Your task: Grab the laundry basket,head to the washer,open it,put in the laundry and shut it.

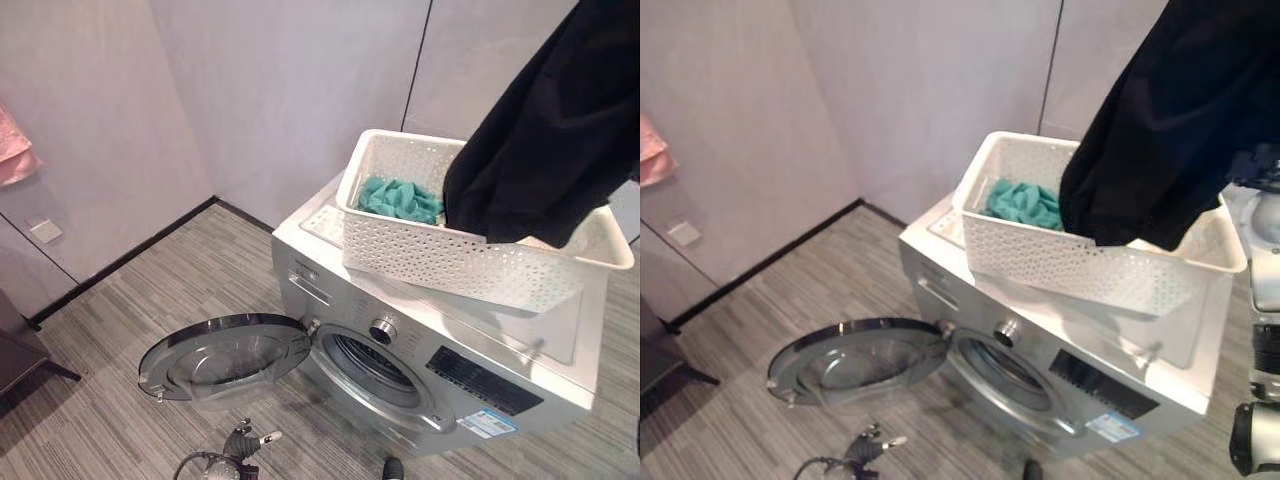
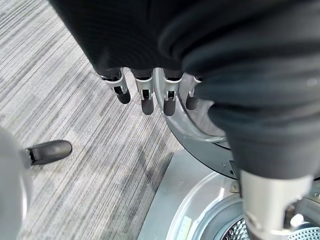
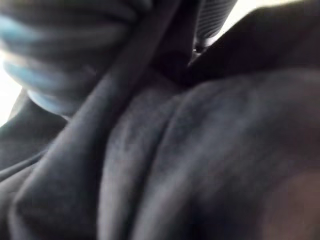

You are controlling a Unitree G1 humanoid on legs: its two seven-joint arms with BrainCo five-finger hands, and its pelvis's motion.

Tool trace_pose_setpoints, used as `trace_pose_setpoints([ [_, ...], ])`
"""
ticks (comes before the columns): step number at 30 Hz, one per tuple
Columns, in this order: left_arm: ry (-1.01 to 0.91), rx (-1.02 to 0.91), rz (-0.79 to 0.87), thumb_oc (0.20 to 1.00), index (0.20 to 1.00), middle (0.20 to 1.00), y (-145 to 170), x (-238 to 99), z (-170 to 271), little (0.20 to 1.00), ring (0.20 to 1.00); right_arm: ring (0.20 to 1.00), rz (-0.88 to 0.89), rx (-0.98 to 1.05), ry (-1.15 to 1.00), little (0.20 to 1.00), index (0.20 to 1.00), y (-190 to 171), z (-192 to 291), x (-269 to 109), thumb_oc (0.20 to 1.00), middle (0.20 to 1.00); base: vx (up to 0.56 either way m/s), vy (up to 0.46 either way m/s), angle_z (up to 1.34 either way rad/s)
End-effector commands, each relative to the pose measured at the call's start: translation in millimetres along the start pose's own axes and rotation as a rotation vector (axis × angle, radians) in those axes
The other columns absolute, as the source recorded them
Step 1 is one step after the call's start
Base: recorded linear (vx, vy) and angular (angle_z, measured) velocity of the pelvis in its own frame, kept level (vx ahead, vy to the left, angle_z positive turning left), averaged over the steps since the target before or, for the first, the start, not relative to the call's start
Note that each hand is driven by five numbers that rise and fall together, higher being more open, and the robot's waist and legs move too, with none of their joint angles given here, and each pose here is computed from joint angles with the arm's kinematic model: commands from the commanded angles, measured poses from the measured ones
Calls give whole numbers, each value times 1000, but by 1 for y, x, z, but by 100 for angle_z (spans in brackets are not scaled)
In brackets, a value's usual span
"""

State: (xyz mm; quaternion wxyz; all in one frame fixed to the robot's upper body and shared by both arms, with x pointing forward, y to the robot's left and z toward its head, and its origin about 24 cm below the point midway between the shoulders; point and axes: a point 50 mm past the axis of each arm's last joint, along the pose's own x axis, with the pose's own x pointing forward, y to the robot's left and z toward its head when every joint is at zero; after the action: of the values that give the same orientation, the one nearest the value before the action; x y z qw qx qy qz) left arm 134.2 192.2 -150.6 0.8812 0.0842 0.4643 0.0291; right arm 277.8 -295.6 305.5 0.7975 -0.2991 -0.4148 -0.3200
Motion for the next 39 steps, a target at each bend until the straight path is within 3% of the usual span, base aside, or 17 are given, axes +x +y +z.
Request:
trace_pose_setpoints([
  [1, -51, 4, 68, 1000, 1000, 1000, 18, 6, 20, 1000, 1000, 200, -25, 18, -91, 200, 200, 3, 20, 19, 200, 200, -161, 15, -58],
  [8, -36, -32, 113, 1000, 1000, 1000, 27, 5, 15, 1000, 1000, 200, -10, 55, -15, 200, 200, 15, 7, 21, 200, 200, -120, -135, -27],
  [13, -73, -75, 122, 1000, 1000, 1000, 25, 6, 24, 1000, 1000, 200, -39, 59, -77, 200, 200, 12, 24, 45, 200, 200, -206, -309, -26],
  [20, -182, -47, 55, 1000, 1000, 1000, 3, 10, 59, 1000, 1000, 200, -34, 46, -147, 200, 200, -2, 37, 58, 200, 200, -241, -166, 70],
  [27, -160, -27, 4, 1000, 1000, 1000, -10, 7, 46, 1000, 1000, 200, -10, 86, -138, 200, 200, 14, 40, 59, 200, 200, -80, 96, 13],
  [34, -136, 60, -42, 1000, 1000, 1000, -22, 7, 43, 1000, 1000, 200, -92, 41, -157, 200, 200, -13, 33, 44, 200, 200, -69, 233, 19],
  [39, -224, 152, -51, 1000, 1000, 1000, -26, 6, 60, 1000, 1000, 200, -227, 50, -236, 200, 200, -27, 51, 48, 200, 200, -105, 170, 0],
])
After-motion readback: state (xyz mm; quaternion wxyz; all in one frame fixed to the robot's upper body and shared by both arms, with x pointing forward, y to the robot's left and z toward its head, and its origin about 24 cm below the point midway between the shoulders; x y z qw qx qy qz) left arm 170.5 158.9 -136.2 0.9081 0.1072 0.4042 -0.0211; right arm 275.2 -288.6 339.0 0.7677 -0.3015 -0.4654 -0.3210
